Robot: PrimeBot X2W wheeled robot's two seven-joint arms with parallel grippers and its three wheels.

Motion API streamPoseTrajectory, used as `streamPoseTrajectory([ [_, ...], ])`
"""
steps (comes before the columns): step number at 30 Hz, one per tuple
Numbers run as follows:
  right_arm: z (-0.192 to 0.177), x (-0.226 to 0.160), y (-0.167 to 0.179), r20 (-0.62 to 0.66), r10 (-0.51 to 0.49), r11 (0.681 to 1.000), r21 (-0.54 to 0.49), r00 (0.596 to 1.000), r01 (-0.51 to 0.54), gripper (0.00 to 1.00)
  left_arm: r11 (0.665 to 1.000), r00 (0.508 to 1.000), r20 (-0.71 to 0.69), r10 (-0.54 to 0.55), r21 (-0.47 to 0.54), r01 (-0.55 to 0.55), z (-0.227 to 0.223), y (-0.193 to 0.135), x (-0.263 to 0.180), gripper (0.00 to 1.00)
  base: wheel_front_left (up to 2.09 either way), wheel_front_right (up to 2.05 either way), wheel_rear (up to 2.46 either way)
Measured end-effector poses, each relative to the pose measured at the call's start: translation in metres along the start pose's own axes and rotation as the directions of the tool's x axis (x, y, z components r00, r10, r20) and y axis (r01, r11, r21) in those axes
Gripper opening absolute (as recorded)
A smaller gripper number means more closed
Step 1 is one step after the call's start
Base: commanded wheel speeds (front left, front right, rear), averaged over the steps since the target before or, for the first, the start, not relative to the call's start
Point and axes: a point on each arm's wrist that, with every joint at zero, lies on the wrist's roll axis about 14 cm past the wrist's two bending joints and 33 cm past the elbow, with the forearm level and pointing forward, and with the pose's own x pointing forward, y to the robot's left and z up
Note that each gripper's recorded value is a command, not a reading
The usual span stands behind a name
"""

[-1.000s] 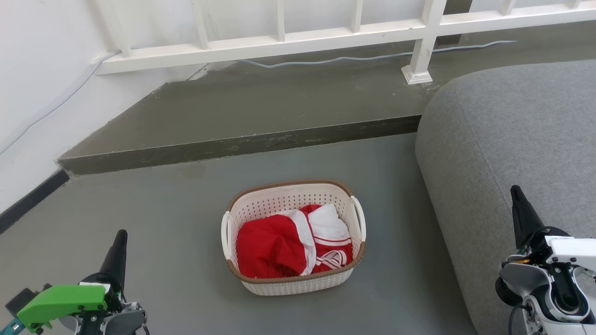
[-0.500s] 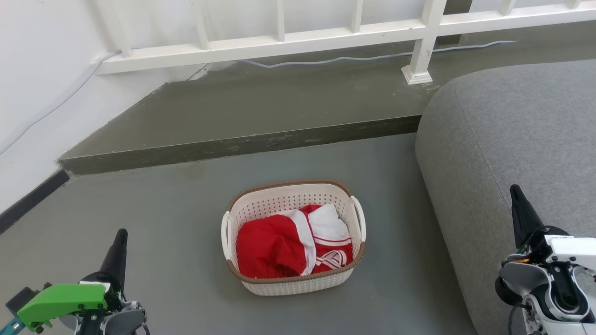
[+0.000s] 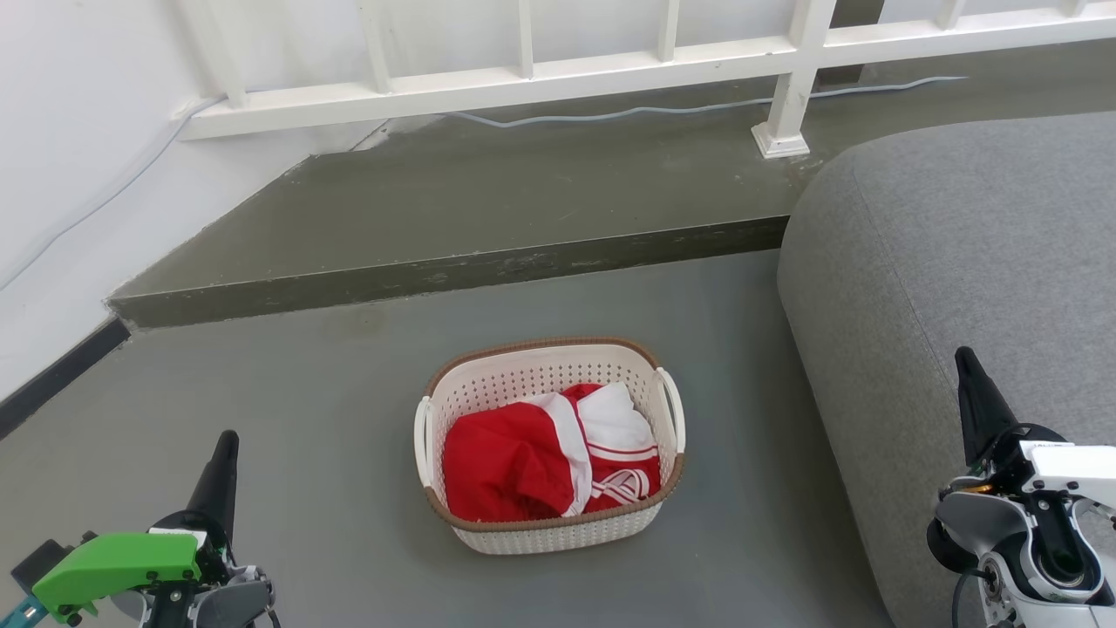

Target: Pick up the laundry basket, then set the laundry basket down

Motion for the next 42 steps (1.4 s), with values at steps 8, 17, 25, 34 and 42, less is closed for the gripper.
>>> streamPoseTrajectory([
  [8,0.0002,0.0,-0.0003,0.001,-0.001,1.0,0.0,1.0,0.001,0.0,1.0,1.0,0.0,0.001,-0.001,-0.001,-0.0001,0.0005,0.0,0.0,0.0,0.0,0.0],
  [17,0.0004,0.0,-0.0008,0.001,-0.002,1.0,0.001,1.0,0.002,0.0,1.0,1.0,0.0,0.003,-0.002,-0.003,0.0,0.0012,0.0,0.0,0.0,0.0,0.0],
  [25,0.0005,-0.0001,-0.0014,0.002,-0.004,1.0,0.001,1.0,0.004,0.0,1.0,1.0,0.001,0.004,-0.002,-0.004,0.0001,0.0015,0.0001,0.0,0.0,0.0,0.0],
  [34,0.0002,-0.0001,-0.0016,0.0,-0.005,1.0,0.002,1.0,0.005,0.0,1.0,1.0,-0.001,0.004,-0.003,-0.004,-0.0001,0.0013,0.0004,0.0,0.0,0.0,0.0],
  [42,-0.0002,-0.0002,-0.0018,0.0,-0.005,1.0,0.004,1.0,0.005,0.0,1.0,1.0,-0.001,0.004,-0.003,-0.004,0.0,0.0014,0.0005,0.0,0.0,0.0,0.0],
])
